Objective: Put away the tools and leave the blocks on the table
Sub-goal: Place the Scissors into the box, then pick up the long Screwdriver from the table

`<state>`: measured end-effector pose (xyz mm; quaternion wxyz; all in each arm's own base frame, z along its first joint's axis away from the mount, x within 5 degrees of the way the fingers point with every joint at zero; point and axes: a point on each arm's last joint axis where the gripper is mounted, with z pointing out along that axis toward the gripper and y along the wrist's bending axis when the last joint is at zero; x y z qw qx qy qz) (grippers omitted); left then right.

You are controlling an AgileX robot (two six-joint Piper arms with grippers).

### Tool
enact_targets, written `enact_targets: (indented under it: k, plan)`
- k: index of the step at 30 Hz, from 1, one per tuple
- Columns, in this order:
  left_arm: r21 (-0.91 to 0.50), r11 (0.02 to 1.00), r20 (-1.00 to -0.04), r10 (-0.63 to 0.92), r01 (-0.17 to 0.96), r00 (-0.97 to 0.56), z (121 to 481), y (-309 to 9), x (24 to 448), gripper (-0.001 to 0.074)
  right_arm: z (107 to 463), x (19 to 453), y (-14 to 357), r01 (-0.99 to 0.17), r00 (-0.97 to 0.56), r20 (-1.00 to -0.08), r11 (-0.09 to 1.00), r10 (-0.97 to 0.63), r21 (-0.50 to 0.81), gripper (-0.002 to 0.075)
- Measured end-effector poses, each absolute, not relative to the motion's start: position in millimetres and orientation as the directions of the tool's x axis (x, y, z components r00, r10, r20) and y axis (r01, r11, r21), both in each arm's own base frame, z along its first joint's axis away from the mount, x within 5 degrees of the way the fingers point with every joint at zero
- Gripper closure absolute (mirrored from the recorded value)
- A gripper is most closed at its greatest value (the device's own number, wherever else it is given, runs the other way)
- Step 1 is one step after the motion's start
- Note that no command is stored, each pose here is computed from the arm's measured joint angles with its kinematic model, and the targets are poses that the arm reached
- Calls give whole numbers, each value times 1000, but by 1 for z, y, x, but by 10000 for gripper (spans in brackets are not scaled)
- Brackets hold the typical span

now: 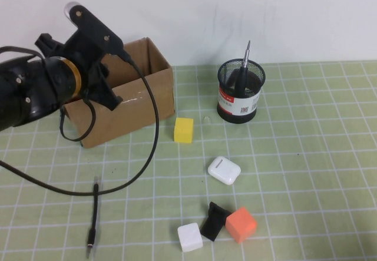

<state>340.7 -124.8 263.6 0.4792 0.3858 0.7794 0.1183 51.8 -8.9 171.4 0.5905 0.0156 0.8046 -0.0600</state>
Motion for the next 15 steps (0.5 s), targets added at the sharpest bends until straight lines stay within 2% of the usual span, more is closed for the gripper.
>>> enact_targets:
  k: [4, 10, 13, 15]
  plan:
    - [519, 727, -703, 662, 451, -259, 276, -123, 337, 684, 171, 52, -9, 96, -302, -952, 992, -46, -78, 736]
    - [387, 855, -835, 484, 345, -263, 320, -112, 315, 732, 171, 52, -9, 96, -302, -952, 992, -46, -78, 736]
    - [264, 926, -878, 347, 269, -330, 334, -103, 302, 735, 171, 52, -9, 96, -302, -952, 992, -46, -78, 736]
    - [218, 953, -869, 288, 211, -403, 336, -96, 295, 735, 171, 52, -9, 96, -302, -952, 992, -46, -78, 736]
